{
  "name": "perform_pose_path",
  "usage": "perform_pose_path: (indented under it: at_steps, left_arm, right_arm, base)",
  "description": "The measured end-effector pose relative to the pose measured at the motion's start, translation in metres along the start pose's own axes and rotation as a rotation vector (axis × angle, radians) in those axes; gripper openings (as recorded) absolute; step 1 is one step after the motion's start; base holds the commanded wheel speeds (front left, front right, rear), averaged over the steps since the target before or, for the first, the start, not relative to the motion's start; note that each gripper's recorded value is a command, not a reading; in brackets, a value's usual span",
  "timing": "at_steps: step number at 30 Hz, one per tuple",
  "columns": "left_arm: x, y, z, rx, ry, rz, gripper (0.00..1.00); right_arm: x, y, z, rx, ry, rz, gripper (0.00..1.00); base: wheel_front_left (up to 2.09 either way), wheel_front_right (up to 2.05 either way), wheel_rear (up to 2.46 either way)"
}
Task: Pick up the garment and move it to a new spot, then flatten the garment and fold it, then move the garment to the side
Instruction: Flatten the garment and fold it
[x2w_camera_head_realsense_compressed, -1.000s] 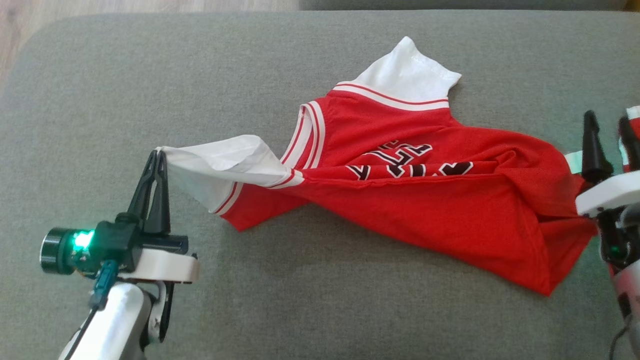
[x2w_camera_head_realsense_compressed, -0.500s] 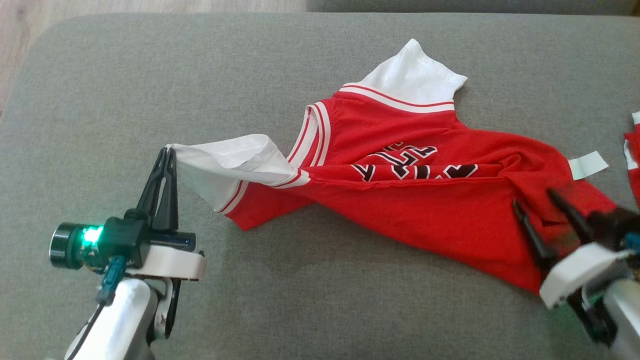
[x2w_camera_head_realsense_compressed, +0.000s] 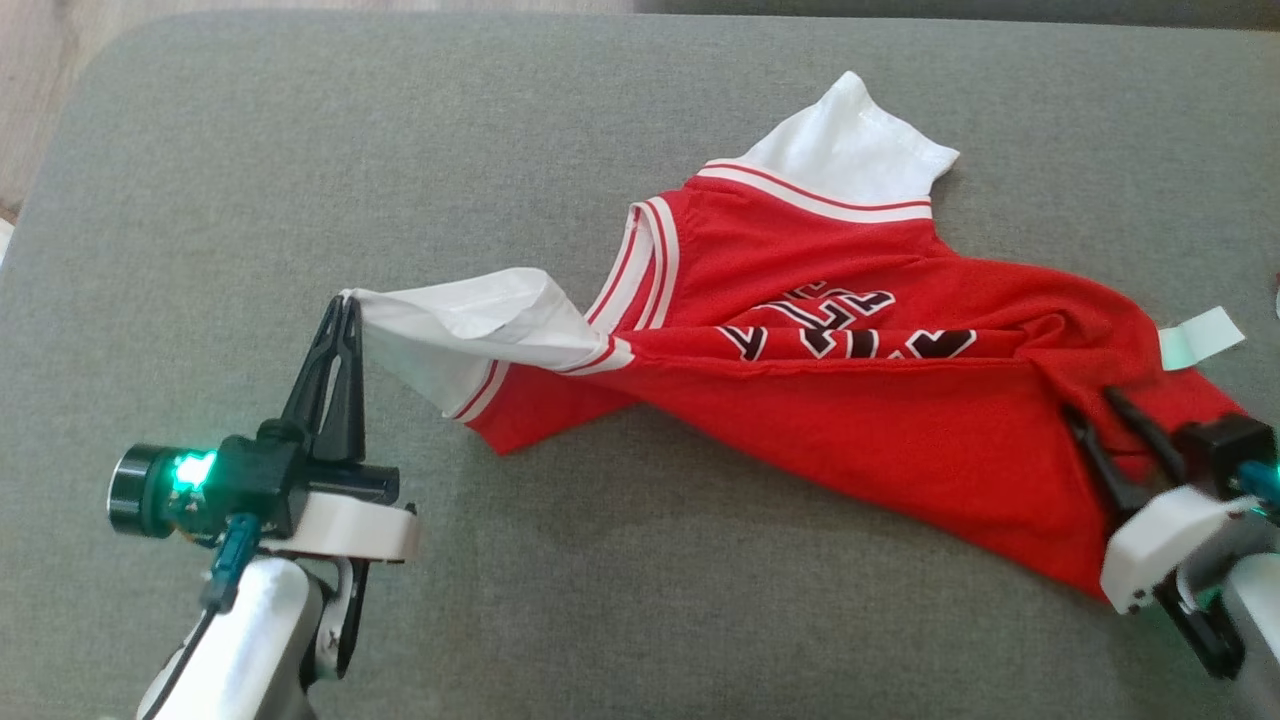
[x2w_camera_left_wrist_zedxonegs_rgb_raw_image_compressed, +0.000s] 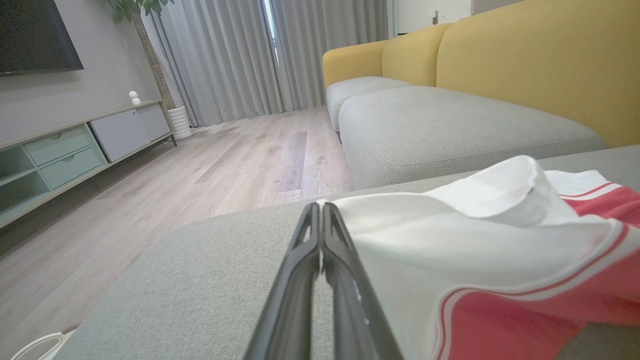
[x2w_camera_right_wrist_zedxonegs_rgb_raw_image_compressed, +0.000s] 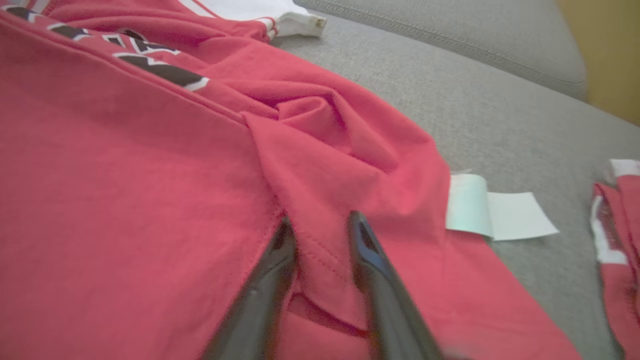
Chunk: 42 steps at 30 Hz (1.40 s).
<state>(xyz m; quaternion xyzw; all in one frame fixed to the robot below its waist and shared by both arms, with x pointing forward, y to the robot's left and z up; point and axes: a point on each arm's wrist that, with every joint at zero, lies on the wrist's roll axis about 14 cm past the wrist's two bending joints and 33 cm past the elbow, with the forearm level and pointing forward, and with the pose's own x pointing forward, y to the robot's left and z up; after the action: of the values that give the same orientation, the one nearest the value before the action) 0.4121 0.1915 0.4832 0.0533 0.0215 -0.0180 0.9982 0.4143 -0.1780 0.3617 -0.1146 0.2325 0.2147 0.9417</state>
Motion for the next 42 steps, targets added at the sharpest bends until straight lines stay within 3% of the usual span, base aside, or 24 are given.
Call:
perform_pose_path:
  at_steps: [1,8,19,20,21,28,35,42]
  left_arm:
    - [0.000,0.000,-0.001,0.000,0.002,0.001,0.00]
    - [0.002,-0.001,0.002,-0.013,-0.009,0.007,0.00]
    - [0.004,-0.005,-0.003,-0.014,-0.001,-0.008,0.00]
    - [0.005,-0.005,-0.003,-0.013,-0.001,-0.011,0.00]
    - [0.006,-0.006,-0.003,-0.012,0.000,-0.013,0.00]
    - [0.006,-0.013,0.000,-0.017,-0.007,-0.029,0.00]
    - [0.006,-0.016,0.000,-0.020,-0.008,-0.044,0.00]
    - [0.010,-0.014,-0.001,-0.021,-0.009,-0.037,0.00]
  right_arm:
    - [0.003,0.002,0.001,0.002,0.003,0.003,0.00]
    - [0.007,-0.009,0.005,0.017,0.002,-0.033,0.00]
    - [0.010,-0.091,0.060,0.046,-0.123,-0.246,0.00]
    - [0.011,-0.096,0.063,0.035,-0.123,-0.258,0.46]
    - [0.013,-0.098,0.065,0.021,-0.125,-0.262,1.00]
    - [0.015,-0.074,0.067,0.124,-0.168,-0.223,1.00]
    - [0.012,-0.023,0.061,0.260,-0.147,-0.076,1.00]
    - [0.028,-0.001,0.051,0.254,-0.062,0.000,1.00]
  base:
    - [0.00,0.00,0.00]
    - [0.00,0.00,0.00]
    - [0.00,0.00,0.00]
    - [0.00,0.00,0.00]
    - [0.00,0.00,0.00]
    - [0.00,0.00,0.00]
    - [0.00,0.00,0.00]
    - [0.00,0.00,0.00]
